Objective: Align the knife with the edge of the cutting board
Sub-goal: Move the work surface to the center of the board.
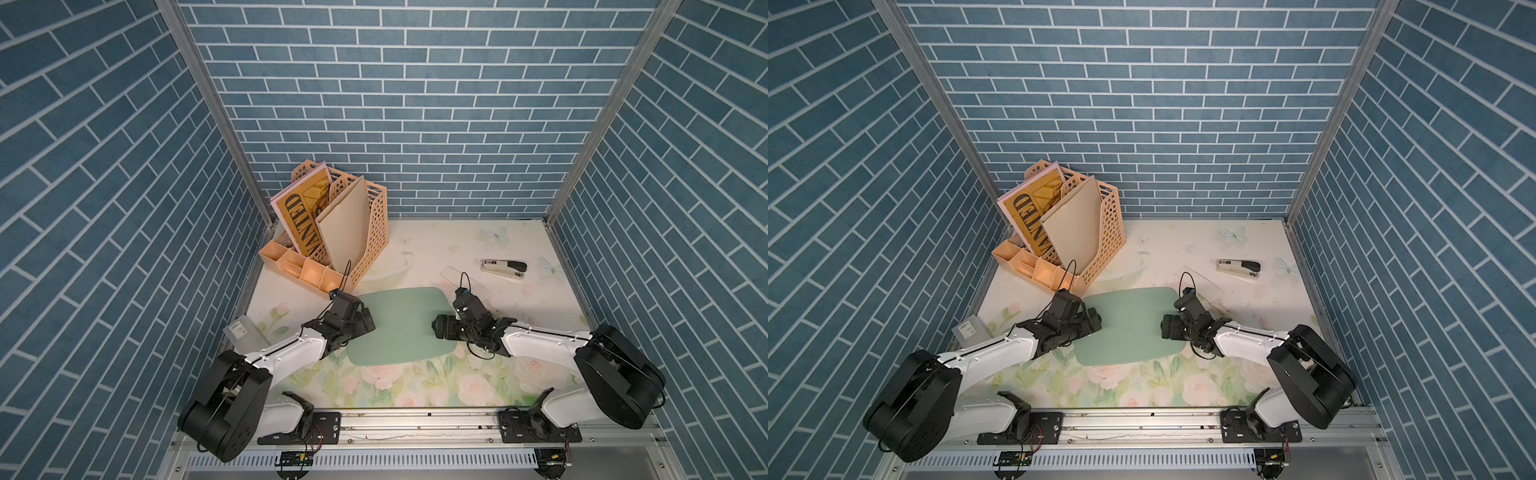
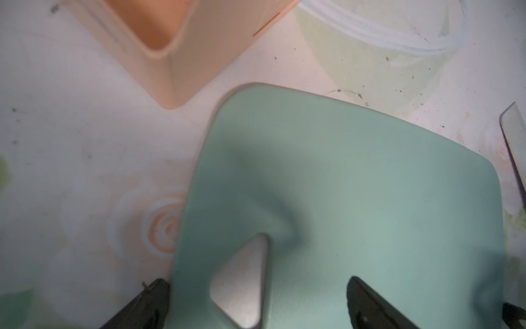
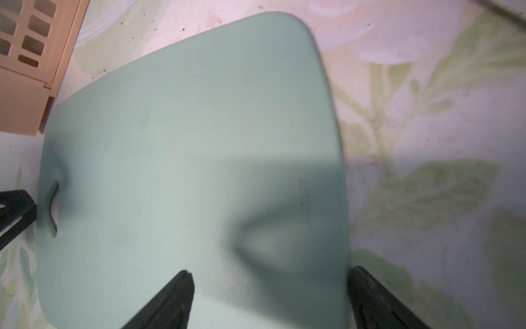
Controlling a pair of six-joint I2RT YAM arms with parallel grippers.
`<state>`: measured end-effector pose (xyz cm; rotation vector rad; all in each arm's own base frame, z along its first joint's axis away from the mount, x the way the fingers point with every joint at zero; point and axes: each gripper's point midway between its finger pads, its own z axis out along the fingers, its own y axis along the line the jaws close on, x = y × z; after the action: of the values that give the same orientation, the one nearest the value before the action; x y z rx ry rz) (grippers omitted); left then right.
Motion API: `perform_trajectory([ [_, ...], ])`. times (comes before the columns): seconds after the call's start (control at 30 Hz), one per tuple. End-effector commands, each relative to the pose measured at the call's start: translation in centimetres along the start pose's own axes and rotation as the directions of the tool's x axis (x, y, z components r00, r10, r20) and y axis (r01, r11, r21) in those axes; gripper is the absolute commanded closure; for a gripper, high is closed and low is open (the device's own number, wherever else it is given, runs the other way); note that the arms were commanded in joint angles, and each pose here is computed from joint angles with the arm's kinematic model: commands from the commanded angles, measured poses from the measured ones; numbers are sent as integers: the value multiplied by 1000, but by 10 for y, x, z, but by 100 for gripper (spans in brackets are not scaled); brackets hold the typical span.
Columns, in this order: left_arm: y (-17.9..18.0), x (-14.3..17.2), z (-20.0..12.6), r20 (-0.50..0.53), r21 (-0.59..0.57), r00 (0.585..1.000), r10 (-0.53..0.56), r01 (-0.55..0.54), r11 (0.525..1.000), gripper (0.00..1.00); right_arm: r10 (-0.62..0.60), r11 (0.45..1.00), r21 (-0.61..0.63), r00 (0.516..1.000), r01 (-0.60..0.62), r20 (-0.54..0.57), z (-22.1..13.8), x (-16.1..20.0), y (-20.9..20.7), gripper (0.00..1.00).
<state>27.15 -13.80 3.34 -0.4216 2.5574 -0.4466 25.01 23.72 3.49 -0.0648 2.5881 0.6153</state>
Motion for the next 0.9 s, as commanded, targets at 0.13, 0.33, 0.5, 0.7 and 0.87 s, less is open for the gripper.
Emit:
perform_trajectory([
  [0.13, -41, 20, 4, -130, 146, 991, 16, 3, 989, 1, 66, 996, -48, 996, -69, -61, 0, 3, 3, 12],
  [0.33, -45, 13, 9, -122, 131, 992, 24, -8, 991, 1, 76, 996, -37, 996, -78, -48, -3, -2, -3, 12],
  [0.5, -46, 11, 11, -125, 121, 992, 36, -21, 992, 0, 65, 997, -30, 997, -66, -38, -5, -5, -9, 12],
  [0.7, -51, 3, 13, -121, 100, 991, 57, -45, 994, 0, 73, 997, -30, 997, -74, -18, -9, -14, -14, 12],
  [0.87, -51, -5, 10, -109, 74, 992, 65, -57, 996, 1, 75, 997, -31, 997, -75, -8, -13, -18, -15, 12],
])
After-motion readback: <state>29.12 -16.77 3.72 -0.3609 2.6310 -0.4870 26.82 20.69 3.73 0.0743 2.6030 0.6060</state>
